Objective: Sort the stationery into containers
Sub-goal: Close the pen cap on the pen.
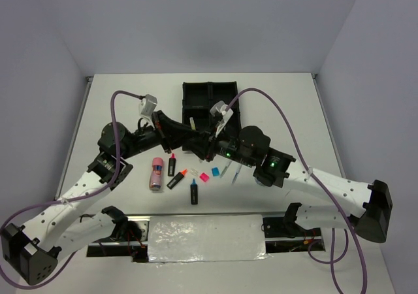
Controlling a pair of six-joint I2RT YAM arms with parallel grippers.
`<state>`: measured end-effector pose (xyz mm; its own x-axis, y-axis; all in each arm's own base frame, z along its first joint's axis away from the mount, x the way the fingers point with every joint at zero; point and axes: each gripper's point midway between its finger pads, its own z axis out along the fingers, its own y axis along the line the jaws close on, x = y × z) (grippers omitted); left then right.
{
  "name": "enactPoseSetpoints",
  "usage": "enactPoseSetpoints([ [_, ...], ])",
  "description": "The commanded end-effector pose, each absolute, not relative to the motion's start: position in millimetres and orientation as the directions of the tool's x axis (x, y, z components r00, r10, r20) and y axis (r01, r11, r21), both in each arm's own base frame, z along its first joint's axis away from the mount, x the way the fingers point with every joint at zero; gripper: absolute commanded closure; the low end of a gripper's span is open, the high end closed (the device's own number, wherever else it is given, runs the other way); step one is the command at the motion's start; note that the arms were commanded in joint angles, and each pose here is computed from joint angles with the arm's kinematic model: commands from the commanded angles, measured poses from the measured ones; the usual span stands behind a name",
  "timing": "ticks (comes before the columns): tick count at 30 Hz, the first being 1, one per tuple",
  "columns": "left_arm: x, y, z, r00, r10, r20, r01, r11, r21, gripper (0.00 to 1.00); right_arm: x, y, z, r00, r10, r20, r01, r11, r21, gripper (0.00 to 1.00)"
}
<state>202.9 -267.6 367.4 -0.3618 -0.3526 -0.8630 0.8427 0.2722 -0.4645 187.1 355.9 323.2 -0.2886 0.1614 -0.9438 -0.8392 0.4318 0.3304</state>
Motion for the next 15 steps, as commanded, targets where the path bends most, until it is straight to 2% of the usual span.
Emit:
enactPoseSetpoints([
  [1,191.8,-265.2,394.0,-0.265,-0.362,-0.894,0.896,0.25,-0.367,1.0,180.4,355.4,348.7,-0.267,0.198,-0.943,-0.864,0.385,0.325,0.76],
  [2,191.3,-264.6,396.5,-0.26,-0.366,-0.894,0.897,0.252,-0.363,1.0,180.1,355.2,346.7,-0.271,0.197,-0.942,-0.862,0.385,0.329,0.85],
  [3,192.1,-264.6,396.6,-0.26,-0.365,-0.894,0.896,0.255,-0.365,1.0,180.5,354.6,346.6,-0.274,0.2,-0.941,-0.859,0.388,0.333,1.0],
  [6,196.3,-264.0,396.1,-0.261,-0.375,-0.89,0.887,0.271,-0.374,0.85,178.4,353.8,348.1,-0.271,0.215,-0.938,-0.863,0.377,0.336,1.0],
  [7,196.8,-263.9,395.9,-0.261,-0.377,-0.889,0.886,0.273,-0.376,0.71,177.7,352.3,350.6,-0.269,0.226,-0.936,-0.864,0.374,0.338,1.0],
  [11,198.1,-263.7,400.4,-0.25,-0.378,-0.892,0.884,0.286,-0.369,0.4,180.6,349.6,353.3,-0.258,0.237,-0.937,-0.857,0.391,0.335,1.0],
  [12,199.4,-262.9,398.5,-0.258,-0.372,-0.892,0.876,0.299,-0.378,0.28,181.4,348.9,353.5,-0.257,0.239,-0.937,-0.855,0.396,0.335,1.0],
  [15,206.5,-253.9,409.5,-0.214,-0.4,-0.891,0.856,0.363,-0.369,0.22,183.3,347.9,354.7,-0.252,0.238,-0.938,-0.852,0.405,0.332,1.0],
])
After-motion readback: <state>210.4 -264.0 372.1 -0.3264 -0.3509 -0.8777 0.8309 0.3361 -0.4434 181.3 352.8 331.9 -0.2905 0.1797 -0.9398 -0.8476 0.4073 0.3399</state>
